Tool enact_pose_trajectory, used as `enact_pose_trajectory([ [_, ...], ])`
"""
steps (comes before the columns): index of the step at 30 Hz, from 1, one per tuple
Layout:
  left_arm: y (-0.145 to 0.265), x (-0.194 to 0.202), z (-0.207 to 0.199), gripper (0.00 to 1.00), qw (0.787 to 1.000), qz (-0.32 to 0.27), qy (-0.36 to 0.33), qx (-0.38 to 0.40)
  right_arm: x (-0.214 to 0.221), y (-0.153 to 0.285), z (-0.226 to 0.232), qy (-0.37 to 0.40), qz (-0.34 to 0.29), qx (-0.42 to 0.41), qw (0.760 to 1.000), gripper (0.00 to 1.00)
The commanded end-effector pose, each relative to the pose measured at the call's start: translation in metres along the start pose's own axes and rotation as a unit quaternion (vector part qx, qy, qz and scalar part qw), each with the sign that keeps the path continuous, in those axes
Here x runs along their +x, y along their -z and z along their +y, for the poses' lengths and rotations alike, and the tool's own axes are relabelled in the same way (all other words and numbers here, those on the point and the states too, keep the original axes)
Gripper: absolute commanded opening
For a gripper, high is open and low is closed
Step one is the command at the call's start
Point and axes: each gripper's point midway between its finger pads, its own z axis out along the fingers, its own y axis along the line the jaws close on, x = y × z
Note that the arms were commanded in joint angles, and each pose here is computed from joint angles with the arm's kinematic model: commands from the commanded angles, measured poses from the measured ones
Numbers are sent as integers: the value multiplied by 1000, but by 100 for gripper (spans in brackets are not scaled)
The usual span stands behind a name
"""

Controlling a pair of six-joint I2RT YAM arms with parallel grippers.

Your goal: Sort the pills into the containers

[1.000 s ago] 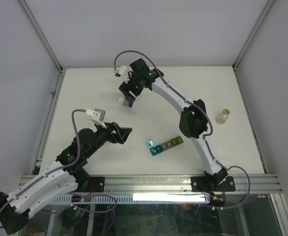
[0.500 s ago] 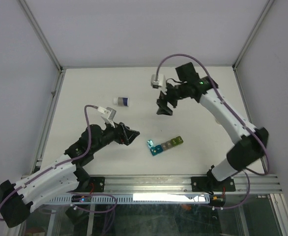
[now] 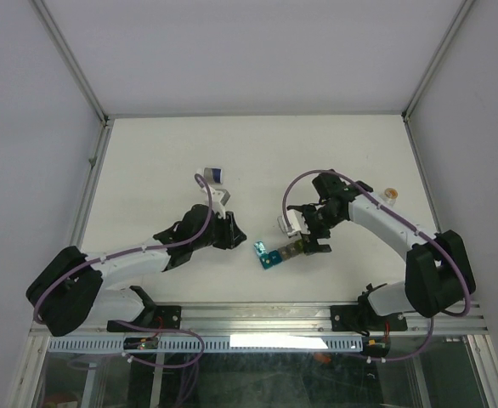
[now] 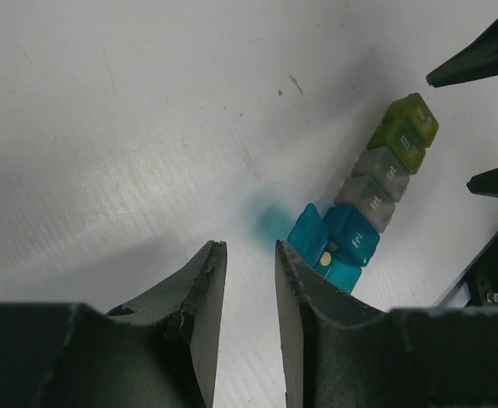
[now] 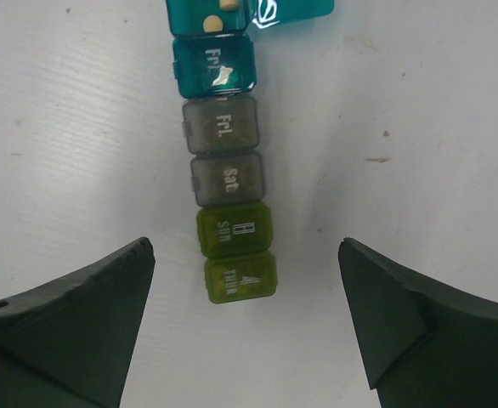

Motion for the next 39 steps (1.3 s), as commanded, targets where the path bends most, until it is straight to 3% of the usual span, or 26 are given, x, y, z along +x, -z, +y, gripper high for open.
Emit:
enact_pose_trajectory([
  [1, -16, -31, -16, 29, 999, -39, 12, 19, -19, -7, -31, 83, -32, 30, 996, 92],
  [9, -36, -20, -13, 29, 999, -16, 18, 21, -14, -40, -16, 70, -23, -13, 997, 84],
  [23, -56, -3, -22, 26, 997, 20, 32, 61, -1, -59, 3, 45, -8, -37, 998, 70],
  [28, -55, -1, -31, 23, 995, 26, 34, 87, -1, -62, 3, 39, -10, -35, 999, 64],
  [33, -43, -6, -50, 20, 990, 17, 29, 137, 0, -64, -1, 22, -5, -31, 999, 51],
  [39, -30, -1, -68, 16, 982, 36, 27, 185, 1, -66, -3, 6, -5, -27, 1000, 45],
])
